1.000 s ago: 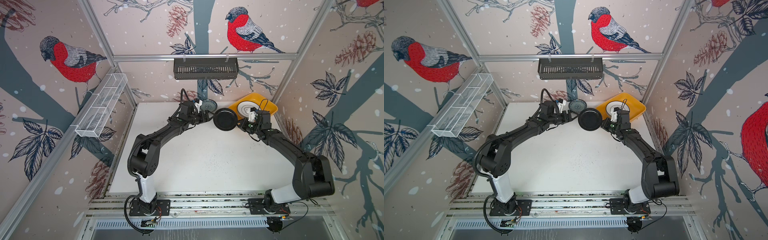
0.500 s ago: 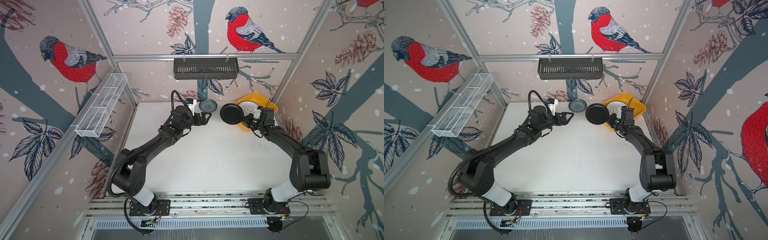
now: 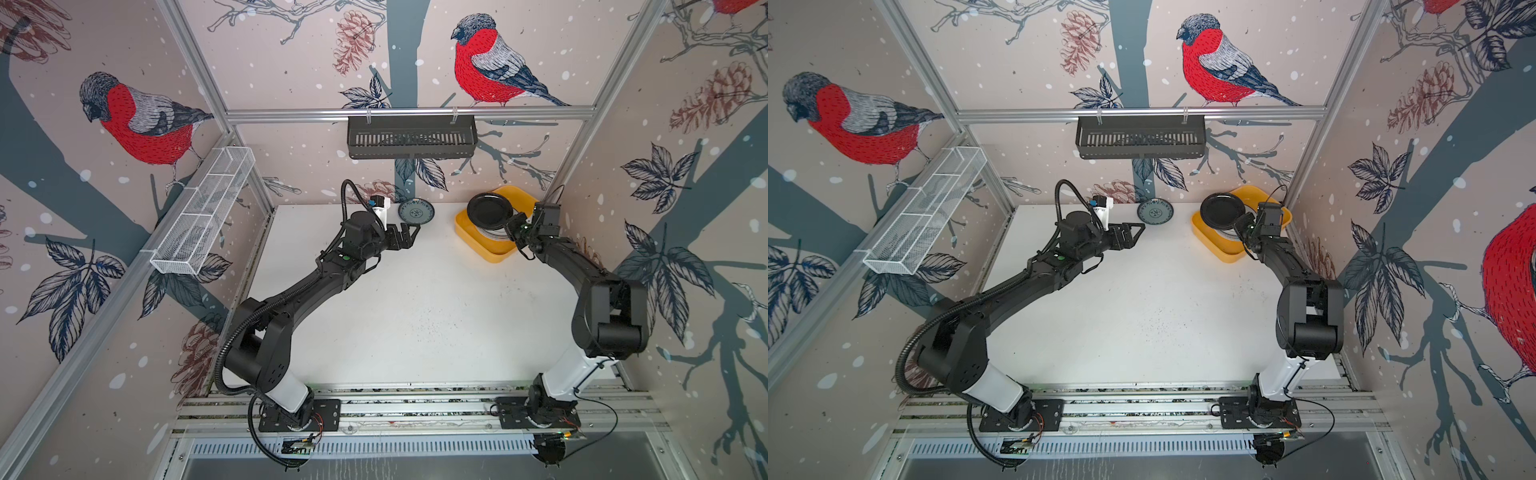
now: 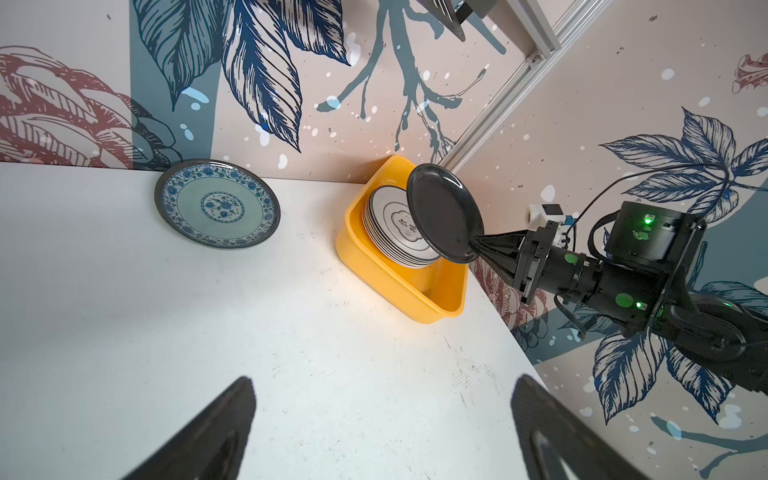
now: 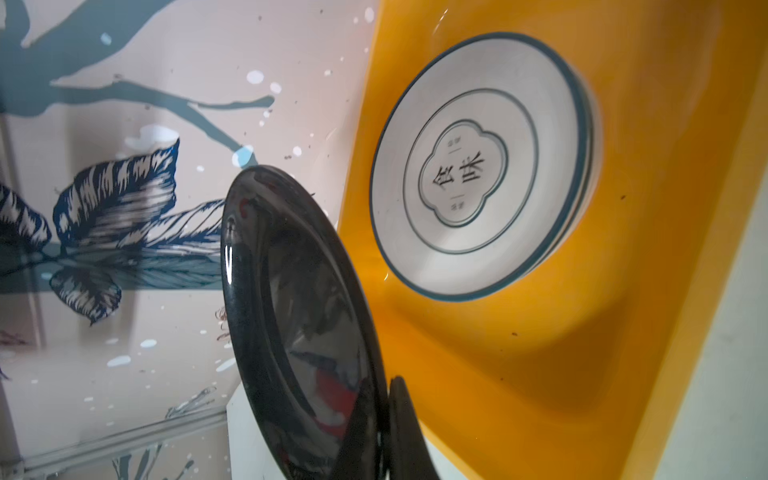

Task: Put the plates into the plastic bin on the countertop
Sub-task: 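Carry the black plate into the yellow bin with the right gripper while left releases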

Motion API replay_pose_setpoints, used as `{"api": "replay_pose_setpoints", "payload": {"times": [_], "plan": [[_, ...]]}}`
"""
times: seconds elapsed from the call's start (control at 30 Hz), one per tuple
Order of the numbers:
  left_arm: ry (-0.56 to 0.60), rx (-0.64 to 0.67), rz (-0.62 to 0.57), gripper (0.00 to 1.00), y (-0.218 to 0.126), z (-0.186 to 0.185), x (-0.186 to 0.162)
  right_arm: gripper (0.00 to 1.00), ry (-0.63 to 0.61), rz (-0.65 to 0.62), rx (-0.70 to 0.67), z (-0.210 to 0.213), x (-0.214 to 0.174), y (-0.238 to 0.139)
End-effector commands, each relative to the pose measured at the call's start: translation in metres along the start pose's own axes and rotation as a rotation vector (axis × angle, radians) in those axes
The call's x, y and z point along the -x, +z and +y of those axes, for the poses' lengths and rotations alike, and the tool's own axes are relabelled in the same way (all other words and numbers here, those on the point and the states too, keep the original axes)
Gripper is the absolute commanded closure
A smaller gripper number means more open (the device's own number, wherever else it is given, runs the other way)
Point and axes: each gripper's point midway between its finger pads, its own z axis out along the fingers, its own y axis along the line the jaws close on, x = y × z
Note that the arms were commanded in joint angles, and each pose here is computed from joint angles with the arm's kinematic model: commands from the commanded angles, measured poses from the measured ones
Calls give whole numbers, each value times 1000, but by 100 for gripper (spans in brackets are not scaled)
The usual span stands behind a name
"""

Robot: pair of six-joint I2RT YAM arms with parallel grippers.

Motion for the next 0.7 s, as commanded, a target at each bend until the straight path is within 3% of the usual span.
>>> {"api": "replay_pose_setpoints", "payload": {"times": [0.0, 0.67], "plan": [[33, 0, -38, 4, 3, -1, 11, 99, 39, -48, -11, -5, 19, 6], [9, 70, -58, 4, 27, 29, 33, 99, 97, -19, -153, -56, 48, 78]]}}
